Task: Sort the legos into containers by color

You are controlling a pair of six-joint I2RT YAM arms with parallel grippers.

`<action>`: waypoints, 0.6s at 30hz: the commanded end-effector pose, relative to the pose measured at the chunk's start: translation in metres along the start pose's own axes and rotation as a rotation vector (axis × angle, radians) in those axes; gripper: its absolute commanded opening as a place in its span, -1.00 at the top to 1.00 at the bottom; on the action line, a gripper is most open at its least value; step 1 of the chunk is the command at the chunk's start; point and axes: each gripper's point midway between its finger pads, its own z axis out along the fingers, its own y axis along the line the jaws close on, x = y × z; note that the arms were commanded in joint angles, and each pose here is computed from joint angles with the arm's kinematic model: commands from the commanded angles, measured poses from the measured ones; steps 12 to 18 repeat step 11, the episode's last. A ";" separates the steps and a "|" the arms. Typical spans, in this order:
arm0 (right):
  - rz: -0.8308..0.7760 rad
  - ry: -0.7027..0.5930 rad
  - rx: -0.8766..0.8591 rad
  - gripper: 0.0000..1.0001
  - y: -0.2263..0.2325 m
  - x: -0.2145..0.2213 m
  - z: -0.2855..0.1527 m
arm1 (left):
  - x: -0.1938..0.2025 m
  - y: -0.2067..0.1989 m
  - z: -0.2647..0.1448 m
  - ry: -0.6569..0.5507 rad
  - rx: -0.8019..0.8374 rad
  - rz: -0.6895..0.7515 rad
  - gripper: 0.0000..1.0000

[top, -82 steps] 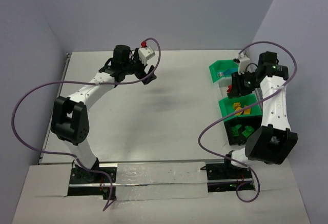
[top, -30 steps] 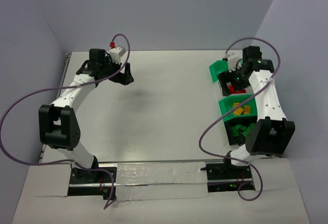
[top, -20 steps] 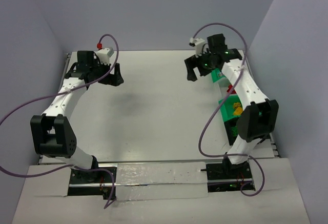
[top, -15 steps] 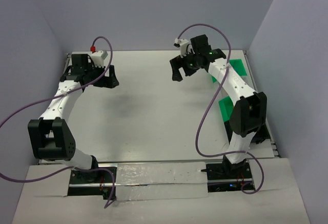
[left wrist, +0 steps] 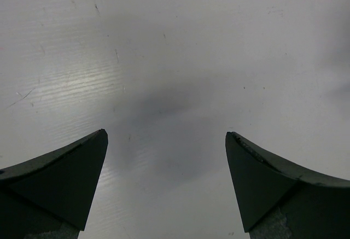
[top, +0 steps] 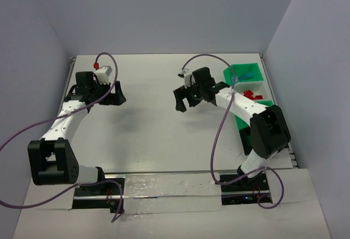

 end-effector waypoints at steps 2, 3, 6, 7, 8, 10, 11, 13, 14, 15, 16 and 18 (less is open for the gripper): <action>-0.118 -0.211 0.091 -1.00 0.010 -0.039 -0.028 | -0.011 0.008 -0.006 -0.101 -0.016 -0.019 -0.98; -0.126 -0.213 0.095 -1.00 0.011 -0.040 -0.031 | -0.011 0.007 -0.007 -0.109 -0.011 -0.014 -0.98; -0.137 -0.238 0.104 -1.00 0.014 -0.048 -0.043 | -0.014 0.004 -0.014 -0.129 -0.011 -0.001 -0.99; -0.138 -0.242 0.104 -1.00 0.014 -0.050 -0.044 | -0.014 0.004 -0.015 -0.130 -0.011 0.000 -0.98; -0.138 -0.245 0.103 -1.00 0.014 -0.051 -0.044 | -0.015 0.003 -0.017 -0.135 -0.012 0.003 -0.98; -0.138 -0.243 0.100 -1.00 0.016 -0.051 -0.043 | -0.017 0.000 -0.023 -0.159 -0.007 0.015 -0.99; -0.139 -0.243 0.099 -1.00 0.017 -0.051 -0.042 | -0.016 -0.002 -0.024 -0.169 0.001 0.024 -0.99; -0.139 -0.243 0.099 -1.00 0.017 -0.051 -0.042 | -0.016 -0.002 -0.024 -0.169 0.001 0.024 -0.99; -0.139 -0.243 0.099 -1.00 0.017 -0.051 -0.042 | -0.016 -0.002 -0.024 -0.169 0.001 0.024 -0.99; -0.139 -0.243 0.099 -1.00 0.017 -0.051 -0.042 | -0.016 -0.002 -0.024 -0.169 0.001 0.024 -0.99; -0.139 -0.243 0.099 -1.00 0.017 -0.051 -0.042 | -0.016 -0.002 -0.024 -0.169 0.001 0.024 -0.99; -0.139 -0.243 0.099 -1.00 0.017 -0.051 -0.042 | -0.016 -0.002 -0.024 -0.169 0.001 0.024 -0.99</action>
